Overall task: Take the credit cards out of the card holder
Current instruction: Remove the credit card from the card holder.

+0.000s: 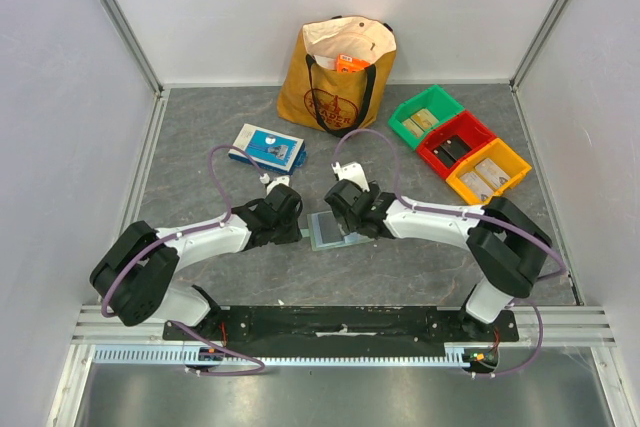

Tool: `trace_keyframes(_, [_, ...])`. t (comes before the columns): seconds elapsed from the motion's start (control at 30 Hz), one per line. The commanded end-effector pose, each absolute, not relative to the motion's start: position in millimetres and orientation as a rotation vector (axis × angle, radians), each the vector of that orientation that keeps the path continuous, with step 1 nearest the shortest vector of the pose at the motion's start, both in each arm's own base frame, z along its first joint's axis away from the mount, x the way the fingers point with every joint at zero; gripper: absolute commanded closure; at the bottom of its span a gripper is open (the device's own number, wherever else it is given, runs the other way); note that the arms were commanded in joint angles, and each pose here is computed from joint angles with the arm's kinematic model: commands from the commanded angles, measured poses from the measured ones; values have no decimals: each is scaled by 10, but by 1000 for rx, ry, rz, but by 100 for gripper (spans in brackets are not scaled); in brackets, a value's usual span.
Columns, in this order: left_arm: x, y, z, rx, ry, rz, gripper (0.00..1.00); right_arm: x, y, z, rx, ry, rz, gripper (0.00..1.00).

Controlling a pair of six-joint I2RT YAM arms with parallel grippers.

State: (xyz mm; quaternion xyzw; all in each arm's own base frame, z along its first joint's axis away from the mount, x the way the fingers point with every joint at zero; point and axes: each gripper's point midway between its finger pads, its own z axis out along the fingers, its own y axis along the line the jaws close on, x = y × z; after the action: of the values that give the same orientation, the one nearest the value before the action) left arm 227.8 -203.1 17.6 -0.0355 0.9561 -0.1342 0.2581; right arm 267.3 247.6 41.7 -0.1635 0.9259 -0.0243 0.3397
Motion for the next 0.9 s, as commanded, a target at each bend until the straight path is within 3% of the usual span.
trace_keyframes(0.0, [2156, -1867, -17, -48, 2652, -268, 72, 2832, 2214, 723, -357, 2323, -193, 19])
trace_keyframes(0.23, [2155, -1876, 2, -45, 2650, -277, 72, 2841, 1896, 678, -336, 2351, -273, 20])
trace_keyframes(0.43, [2164, -1900, 28, -43, 2647, -294, 72, 2899, 1940, 1148, -306, 2295, -203, 21])
trace_keyframes(0.63, [2162, -1908, 55, -43, 2640, -304, 72, 2749, 2615, 1553, -476, 2225, 144, 23])
trace_keyframes(0.87, [2162, -1910, 55, -46, 2642, -307, 72, 2545, 3266, 1289, -597, 2265, 440, 34])
